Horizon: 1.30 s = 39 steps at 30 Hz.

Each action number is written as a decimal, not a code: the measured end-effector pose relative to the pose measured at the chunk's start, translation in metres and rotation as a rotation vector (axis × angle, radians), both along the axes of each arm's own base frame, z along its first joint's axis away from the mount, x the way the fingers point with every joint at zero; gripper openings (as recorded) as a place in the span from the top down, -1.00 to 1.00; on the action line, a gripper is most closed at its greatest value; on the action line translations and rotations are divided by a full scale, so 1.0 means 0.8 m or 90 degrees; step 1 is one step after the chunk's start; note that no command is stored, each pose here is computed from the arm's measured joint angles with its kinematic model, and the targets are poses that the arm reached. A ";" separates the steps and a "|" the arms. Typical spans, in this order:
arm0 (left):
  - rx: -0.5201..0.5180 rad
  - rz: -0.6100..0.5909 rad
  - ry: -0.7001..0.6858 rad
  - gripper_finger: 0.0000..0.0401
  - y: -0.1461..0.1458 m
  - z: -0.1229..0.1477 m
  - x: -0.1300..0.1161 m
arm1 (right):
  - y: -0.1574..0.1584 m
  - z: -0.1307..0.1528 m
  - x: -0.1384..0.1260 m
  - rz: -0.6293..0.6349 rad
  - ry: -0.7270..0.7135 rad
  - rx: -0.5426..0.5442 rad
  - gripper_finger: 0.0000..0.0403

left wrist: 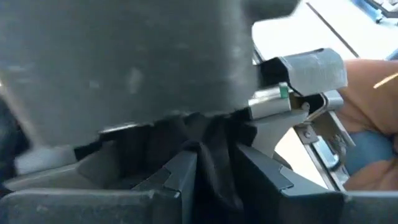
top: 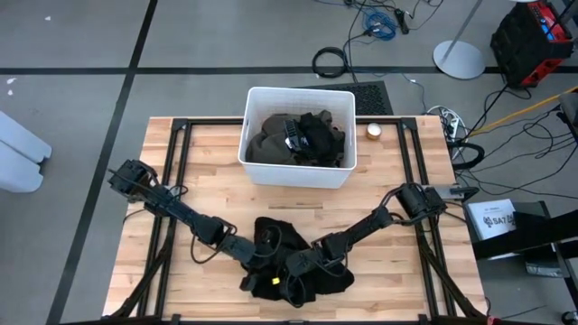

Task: Sort clothes
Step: Put the black shirt into the white laundry bin

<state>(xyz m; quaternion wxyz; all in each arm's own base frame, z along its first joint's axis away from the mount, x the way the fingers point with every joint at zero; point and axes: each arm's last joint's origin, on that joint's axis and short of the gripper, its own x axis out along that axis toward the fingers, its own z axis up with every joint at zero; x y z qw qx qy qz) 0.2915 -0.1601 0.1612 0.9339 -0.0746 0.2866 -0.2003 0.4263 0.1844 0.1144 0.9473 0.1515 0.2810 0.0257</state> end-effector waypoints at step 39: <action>0.049 0.121 0.134 0.46 0.032 0.083 -0.093 | -0.020 0.131 -0.049 0.027 0.035 -0.075 0.82</action>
